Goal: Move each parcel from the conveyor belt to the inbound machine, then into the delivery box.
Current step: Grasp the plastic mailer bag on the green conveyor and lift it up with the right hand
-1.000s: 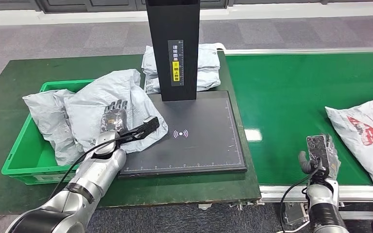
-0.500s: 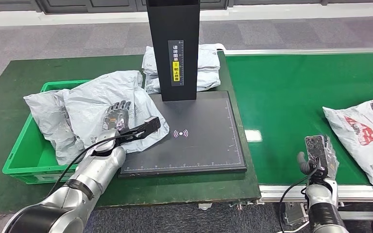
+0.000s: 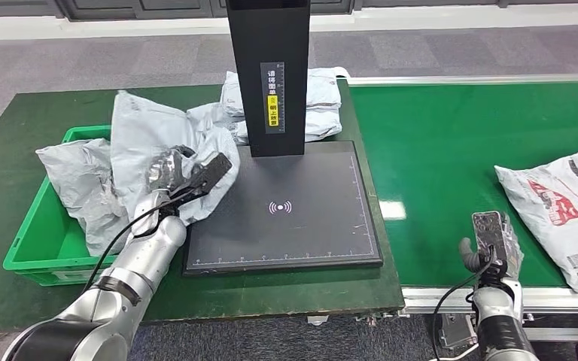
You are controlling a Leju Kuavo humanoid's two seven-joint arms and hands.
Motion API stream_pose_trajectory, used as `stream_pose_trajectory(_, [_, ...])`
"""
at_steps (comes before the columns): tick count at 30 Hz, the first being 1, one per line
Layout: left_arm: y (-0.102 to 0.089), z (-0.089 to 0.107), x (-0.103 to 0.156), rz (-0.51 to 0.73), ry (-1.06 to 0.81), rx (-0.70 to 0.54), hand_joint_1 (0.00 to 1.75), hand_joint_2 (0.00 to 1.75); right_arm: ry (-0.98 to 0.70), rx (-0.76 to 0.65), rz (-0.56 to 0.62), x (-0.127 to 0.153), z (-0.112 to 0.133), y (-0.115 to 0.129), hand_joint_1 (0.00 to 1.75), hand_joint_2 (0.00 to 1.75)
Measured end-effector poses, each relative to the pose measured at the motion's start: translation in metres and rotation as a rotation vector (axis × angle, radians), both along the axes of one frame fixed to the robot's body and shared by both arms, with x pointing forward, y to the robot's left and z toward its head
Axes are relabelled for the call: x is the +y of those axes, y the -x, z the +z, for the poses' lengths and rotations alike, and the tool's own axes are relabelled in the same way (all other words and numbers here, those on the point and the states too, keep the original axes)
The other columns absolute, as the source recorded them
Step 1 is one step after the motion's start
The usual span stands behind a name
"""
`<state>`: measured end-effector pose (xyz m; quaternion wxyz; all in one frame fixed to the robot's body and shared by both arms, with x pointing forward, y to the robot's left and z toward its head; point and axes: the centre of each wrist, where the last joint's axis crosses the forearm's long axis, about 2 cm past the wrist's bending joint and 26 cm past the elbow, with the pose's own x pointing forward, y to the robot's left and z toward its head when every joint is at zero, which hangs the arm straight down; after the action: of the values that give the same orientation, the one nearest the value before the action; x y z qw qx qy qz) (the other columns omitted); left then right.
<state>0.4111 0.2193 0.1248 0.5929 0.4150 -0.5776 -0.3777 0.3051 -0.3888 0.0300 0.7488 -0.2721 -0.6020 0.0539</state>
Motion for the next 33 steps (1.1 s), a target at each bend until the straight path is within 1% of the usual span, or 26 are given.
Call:
stream_pose_trajectory(2, [-0.002, 0.006, 0.003, 0.039, -0.014, -0.073, 1.75, 1.75, -0.001, -0.005, 0.002, 0.001, 0.000, 0.000, 0.00, 1.75])
stream_pose_trajectory(6, [-0.005, 0.015, 0.010, 0.097, -0.052, -0.162, 1.75, 1.75, -0.005, -0.017, 0.006, 0.001, 0.000, 0.000, 0.00, 1.75])
stream_pose_trajectory(9, [-0.007, 0.021, 0.019, 0.159, -0.093, -0.259, 1.75, 1.75, -0.007, -0.035, 0.007, 0.001, 0.001, -0.001, 0.00, 1.75])
stream_pose_trajectory(13, [-0.010, 0.035, 0.039, 0.240, -0.171, -0.384, 1.75, 1.75, -0.011, -0.056, 0.002, 0.001, 0.002, -0.003, 0.00, 1.75])
stream_pose_trajectory(16, [-0.012, 0.048, 0.061, 0.303, -0.234, -0.453, 1.75, 1.75, -0.016, -0.059, -0.005, 0.001, 0.002, -0.002, 0.00, 1.75])
stream_pose_trajectory(20, [-0.011, 0.058, 0.087, 0.388, -0.273, -0.495, 1.75, 1.75, -0.018, -0.057, -0.011, 0.001, 0.000, -0.001, 0.00, 1.75])
stream_pose_trajectory(24, [-0.006, 0.060, 0.110, 0.487, -0.303, -0.508, 1.75, 1.75, -0.024, -0.049, -0.016, 0.001, -0.003, 0.003, 0.00, 1.75])
stream_pose_trajectory(27, [-0.003, 0.060, 0.124, 0.515, -0.326, -0.516, 1.75, 1.75, -0.026, -0.040, -0.017, 0.001, -0.006, 0.007, 0.00, 1.75])
stream_pose_trajectory(30, [0.000, 0.060, 0.132, 0.533, -0.338, -0.520, 1.75, 1.75, -0.027, -0.036, -0.018, 0.001, -0.007, 0.008, 0.00, 1.75])
stream_pose_trajectory(33, [0.002, 0.058, 0.139, 0.556, -0.345, -0.513, 0.44, 1.75, -0.030, -0.027, -0.024, 0.000, -0.009, 0.012, 0.00, 1.75])
